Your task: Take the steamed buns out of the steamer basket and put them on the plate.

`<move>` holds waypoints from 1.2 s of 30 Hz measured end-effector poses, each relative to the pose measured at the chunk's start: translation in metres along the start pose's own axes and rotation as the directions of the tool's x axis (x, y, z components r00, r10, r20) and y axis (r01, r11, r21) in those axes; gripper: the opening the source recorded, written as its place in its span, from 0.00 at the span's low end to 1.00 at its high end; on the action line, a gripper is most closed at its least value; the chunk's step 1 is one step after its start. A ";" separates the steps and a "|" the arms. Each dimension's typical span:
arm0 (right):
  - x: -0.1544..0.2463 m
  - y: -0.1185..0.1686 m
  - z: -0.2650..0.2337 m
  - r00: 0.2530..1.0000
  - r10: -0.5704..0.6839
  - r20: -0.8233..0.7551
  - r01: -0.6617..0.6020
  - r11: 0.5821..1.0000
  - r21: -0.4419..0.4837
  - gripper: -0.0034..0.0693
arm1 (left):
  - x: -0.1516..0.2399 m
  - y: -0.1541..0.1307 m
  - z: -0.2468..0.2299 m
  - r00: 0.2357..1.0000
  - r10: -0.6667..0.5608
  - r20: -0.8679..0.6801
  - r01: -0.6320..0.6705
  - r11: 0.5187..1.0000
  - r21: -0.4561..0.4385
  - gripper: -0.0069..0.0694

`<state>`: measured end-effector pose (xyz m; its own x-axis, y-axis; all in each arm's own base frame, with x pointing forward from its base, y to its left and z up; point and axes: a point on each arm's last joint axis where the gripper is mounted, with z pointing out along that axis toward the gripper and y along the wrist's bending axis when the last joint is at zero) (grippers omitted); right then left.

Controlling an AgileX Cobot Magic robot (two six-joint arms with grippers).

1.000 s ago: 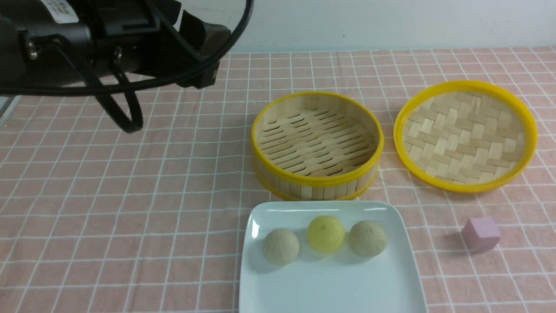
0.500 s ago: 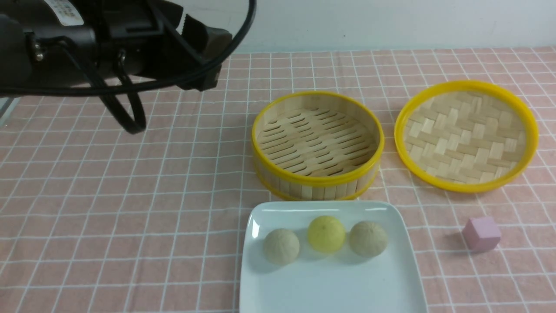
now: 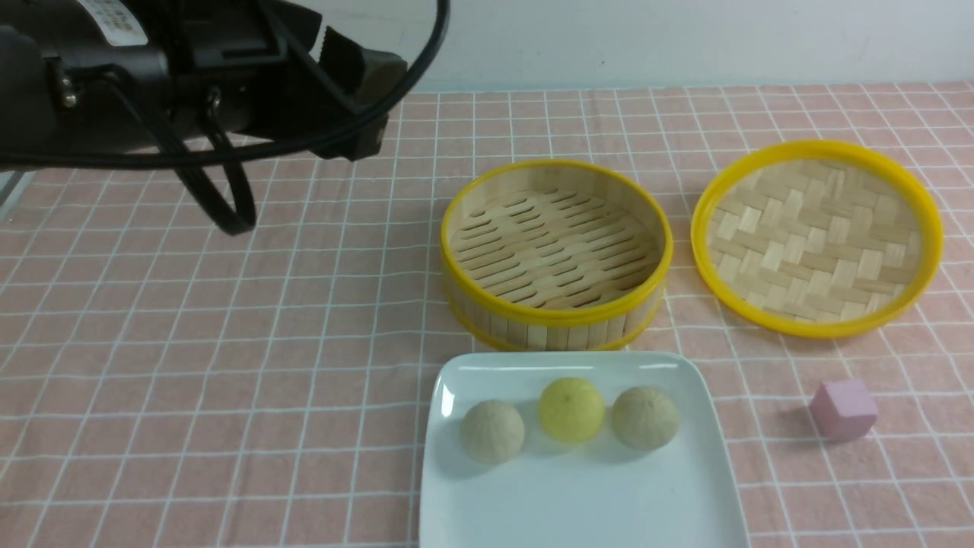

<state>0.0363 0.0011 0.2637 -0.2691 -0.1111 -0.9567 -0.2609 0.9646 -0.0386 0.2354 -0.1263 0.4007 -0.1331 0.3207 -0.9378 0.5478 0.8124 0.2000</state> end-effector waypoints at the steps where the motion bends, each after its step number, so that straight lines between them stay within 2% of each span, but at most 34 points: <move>1: 0.000 0.000 0.000 1.000 0.000 0.000 0.000 1.000 0.000 0.66 | 0.000 0.000 0.000 1.000 0.000 0.000 0.000 1.000 0.000 0.78; 7: 0.000 0.000 0.000 1.000 -0.006 -0.003 0.006 1.000 0.003 0.66 | 0.000 -0.001 0.000 1.000 -0.025 0.003 0.025 1.000 0.008 0.78; 15: 0.000 0.000 0.000 1.000 -0.006 -0.003 0.006 1.000 0.003 0.66 | -0.002 -0.004 0.000 0.985 -0.172 0.018 0.171 0.984 0.053 0.78; 24: 0.000 0.000 0.000 1.000 -0.006 -0.003 0.006 1.000 0.003 0.66 | -0.003 -0.005 0.000 0.980 -0.199 0.022 0.197 0.978 0.061 0.78; 28: 0.000 0.000 0.000 1.000 -0.006 -0.003 0.006 1.000 0.003 0.66 | -0.003 -0.004 0.000 0.988 -0.154 0.026 0.153 0.987 0.043 0.78; 31: 0.000 0.000 0.000 1.000 -0.006 -0.003 0.006 1.000 0.003 0.66 | 0.002 0.005 0.001 0.997 -0.078 -0.001 0.078 0.997 -0.006 0.78; 36: 0.000 0.000 0.000 1.000 -0.006 -0.003 0.006 1.000 0.003 0.66 | 0.036 0.039 -0.004 0.979 -0.156 -0.129 0.139 0.982 -0.130 0.78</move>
<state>0.0363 0.0009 0.2635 -0.2701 -0.1175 -0.9556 -0.2599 0.9646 -0.0452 0.2487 -0.0812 0.3753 -0.3225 0.2506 -0.9128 0.4118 0.9054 0.1031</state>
